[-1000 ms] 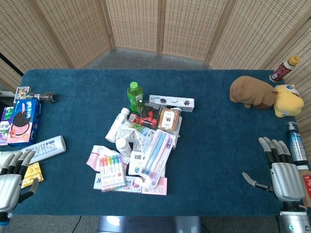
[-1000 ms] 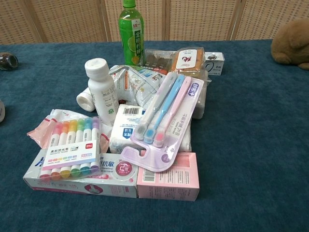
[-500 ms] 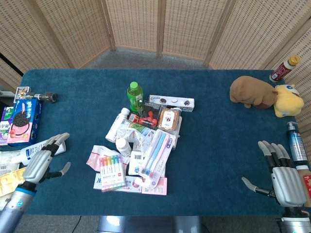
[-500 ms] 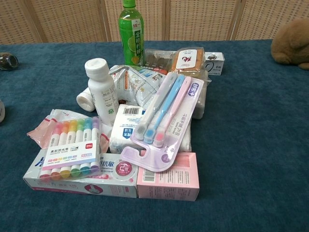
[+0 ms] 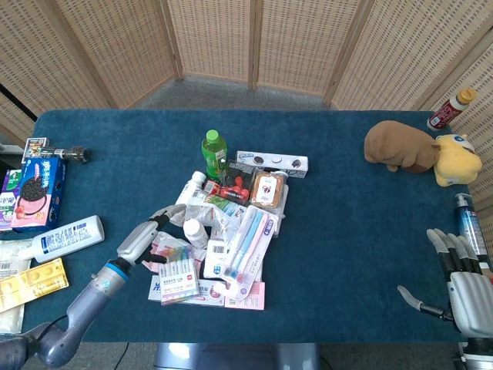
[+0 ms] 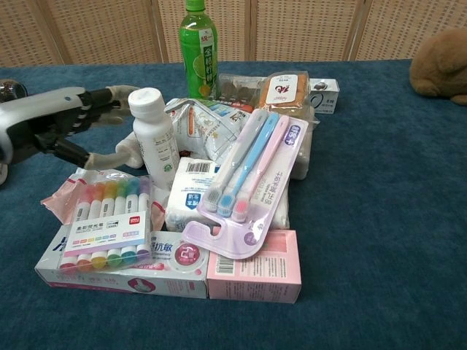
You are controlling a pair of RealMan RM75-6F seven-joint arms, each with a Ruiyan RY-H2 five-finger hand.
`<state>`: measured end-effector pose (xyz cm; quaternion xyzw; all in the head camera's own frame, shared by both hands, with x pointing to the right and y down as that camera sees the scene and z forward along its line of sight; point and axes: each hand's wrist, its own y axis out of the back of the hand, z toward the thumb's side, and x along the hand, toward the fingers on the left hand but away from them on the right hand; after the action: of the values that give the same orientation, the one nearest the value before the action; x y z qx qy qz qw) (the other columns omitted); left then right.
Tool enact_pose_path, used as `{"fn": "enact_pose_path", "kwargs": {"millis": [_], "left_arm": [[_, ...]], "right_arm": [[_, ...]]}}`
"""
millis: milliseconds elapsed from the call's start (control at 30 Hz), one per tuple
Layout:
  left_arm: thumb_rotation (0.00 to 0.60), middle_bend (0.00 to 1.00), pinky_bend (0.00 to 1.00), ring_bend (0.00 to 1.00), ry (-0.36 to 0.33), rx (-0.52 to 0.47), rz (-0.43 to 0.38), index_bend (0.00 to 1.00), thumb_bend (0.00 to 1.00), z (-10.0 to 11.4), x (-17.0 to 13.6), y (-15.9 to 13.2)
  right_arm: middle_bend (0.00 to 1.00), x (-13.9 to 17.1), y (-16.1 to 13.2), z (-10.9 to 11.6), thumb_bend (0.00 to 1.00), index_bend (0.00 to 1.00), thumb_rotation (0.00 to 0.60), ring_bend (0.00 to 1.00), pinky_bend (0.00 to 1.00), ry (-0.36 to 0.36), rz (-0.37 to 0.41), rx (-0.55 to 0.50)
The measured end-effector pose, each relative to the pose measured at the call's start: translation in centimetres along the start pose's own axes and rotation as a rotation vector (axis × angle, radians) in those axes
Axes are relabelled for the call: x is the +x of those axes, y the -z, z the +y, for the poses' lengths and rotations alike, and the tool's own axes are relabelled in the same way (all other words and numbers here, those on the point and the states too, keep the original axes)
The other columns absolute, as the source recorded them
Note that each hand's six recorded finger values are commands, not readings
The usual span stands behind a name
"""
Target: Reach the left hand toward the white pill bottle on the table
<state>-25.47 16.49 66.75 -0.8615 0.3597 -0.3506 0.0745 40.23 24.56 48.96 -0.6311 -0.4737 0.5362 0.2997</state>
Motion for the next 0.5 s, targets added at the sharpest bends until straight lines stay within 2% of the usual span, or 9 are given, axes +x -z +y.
{"fn": "enact_pose_path", "kwargs": {"millis": [100, 133, 200, 233, 267, 367, 433, 500], "left_arm": [[0.6, 0.02, 0.0, 0.01, 0.026, -0.015, -0.022, 0.01, 0.38, -1.2, 1.5, -0.6], [0.6, 0.06, 0.0, 0.04, 0.03, -0.019, -0.028, 0.06, 0.38, -1.6, 2.0, -0.8], [0.6, 0.2, 0.04, 0.18, 0.024, -0.02, -0.033, 0.2, 0.4, -1.9, 2.6, -0.9], [0.6, 0.28, 0.11, 0.29, 0.013, -0.012, -0.034, 0.3, 0.42, -2.0, 2.8, -0.9], [0.6, 0.39, 0.25, 0.41, 0.003, -0.008, -0.036, 0.41, 0.44, -2.0, 3.0, -0.9], [0.6, 0.58, 0.51, 0.63, -0.052, -0.009, -0.041, 0.62, 0.5, -1.9, 3.6, -1.1], [0.6, 0.63, 0.59, 0.69, -0.098, -0.023, -0.033, 0.65, 0.53, -1.7, 4.0, -0.8], [0.6, 0.64, 0.63, 0.72, -0.128, -0.035, -0.023, 0.66, 0.54, -1.3, 4.2, -0.5]], "right_arm": [[0.0, 0.3, 0.4, 0.2, 0.22, 0.0, 0.364, 0.0, 0.0, 0.004, -0.012, -0.005], [0.0, 0.4, 0.6, 0.4, 0.22, 0.0, 0.367, 0.0, 0.0, 0.005, -0.016, -0.006], [0.0, 0.6, 0.8, 0.5, 0.22, 0.0, 0.368, 0.0, 0.0, 0.009, -0.022, -0.006], [0.0, 0.7, 0.8, 0.6, 0.22, 0.0, 0.369, 0.0, 0.0, 0.011, -0.024, -0.009], [0.0, 0.8, 0.9, 0.7, 0.22, 0.0, 0.367, 0.0, 0.0, 0.012, -0.025, -0.011], [0.0, 1.1, 1.0, 1.0, 0.22, 0.0, 0.367, 0.0, 0.0, 0.013, -0.028, -0.017], [0.0, 1.3, 1.0, 1.1, 0.22, 0.0, 0.365, 0.0, 0.0, 0.013, -0.03, -0.019], [0.0, 1.3, 0.9, 1.1, 0.22, 0.0, 0.367, 0.0, 0.0, 0.012, -0.03, -0.024]]}}
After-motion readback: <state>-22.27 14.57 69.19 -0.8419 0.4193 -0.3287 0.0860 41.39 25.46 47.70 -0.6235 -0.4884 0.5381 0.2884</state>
